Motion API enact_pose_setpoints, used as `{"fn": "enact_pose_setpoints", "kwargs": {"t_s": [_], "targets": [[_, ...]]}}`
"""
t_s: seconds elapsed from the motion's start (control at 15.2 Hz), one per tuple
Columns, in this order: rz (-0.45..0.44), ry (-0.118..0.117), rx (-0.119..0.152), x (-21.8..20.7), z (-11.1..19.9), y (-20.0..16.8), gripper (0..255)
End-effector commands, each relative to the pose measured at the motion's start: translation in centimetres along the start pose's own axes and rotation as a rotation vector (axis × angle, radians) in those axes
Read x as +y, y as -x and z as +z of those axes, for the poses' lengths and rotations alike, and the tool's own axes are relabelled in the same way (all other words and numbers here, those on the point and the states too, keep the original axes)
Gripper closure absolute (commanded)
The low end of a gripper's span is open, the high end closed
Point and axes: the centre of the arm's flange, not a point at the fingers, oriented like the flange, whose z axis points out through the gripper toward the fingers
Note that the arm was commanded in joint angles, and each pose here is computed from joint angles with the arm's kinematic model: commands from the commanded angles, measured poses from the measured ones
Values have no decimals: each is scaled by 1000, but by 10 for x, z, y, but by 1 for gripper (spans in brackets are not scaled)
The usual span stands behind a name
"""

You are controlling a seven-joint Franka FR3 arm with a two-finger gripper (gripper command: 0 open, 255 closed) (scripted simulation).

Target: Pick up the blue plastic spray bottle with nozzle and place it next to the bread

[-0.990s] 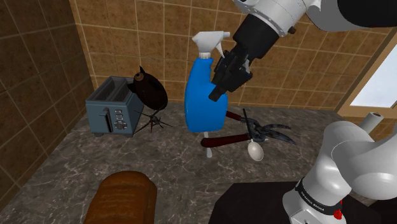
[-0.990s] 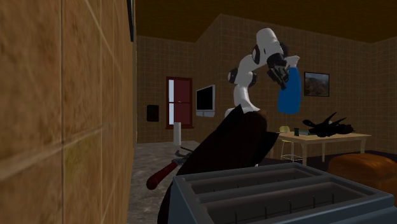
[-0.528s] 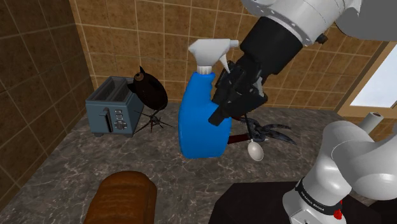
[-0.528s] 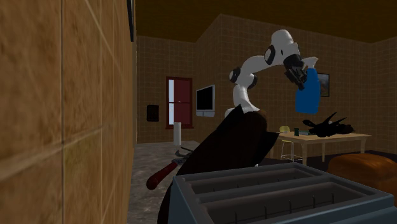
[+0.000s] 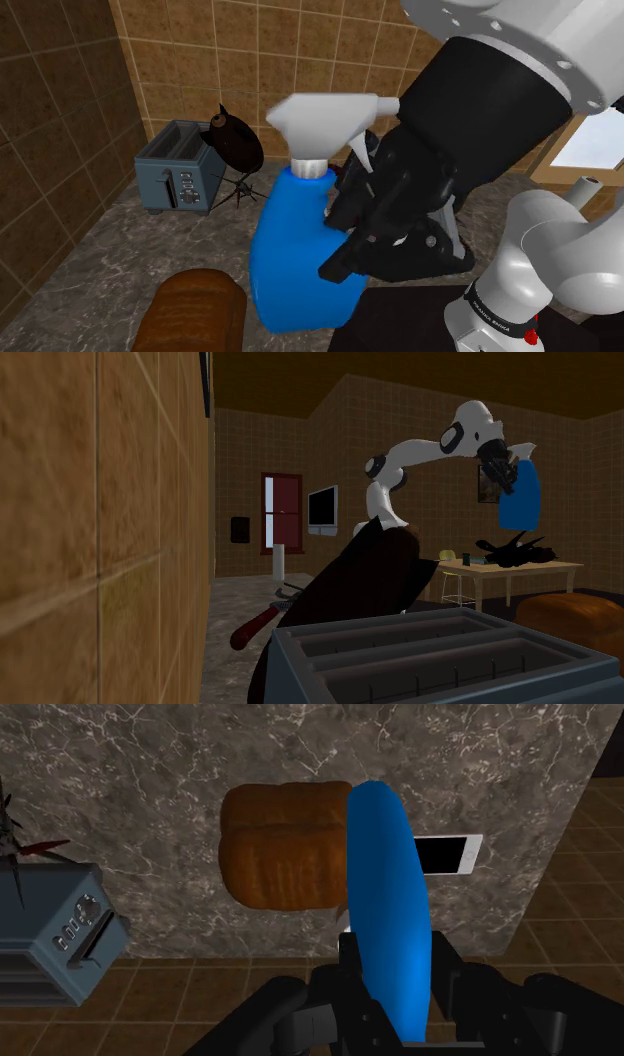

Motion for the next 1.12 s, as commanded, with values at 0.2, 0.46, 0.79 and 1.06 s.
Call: {"fn": "enact_pose_setpoints", "kwargs": {"t_s": [0.2, 0.46, 0.79, 1.06], "targets": [[1, 0, 0, -64, 4, -12, 255], [1, 0, 0, -82, 20, -8, 255], [1, 0, 0, -82, 43, 4, 255], [1, 0, 0, -82, 62, 14, 255]]}}
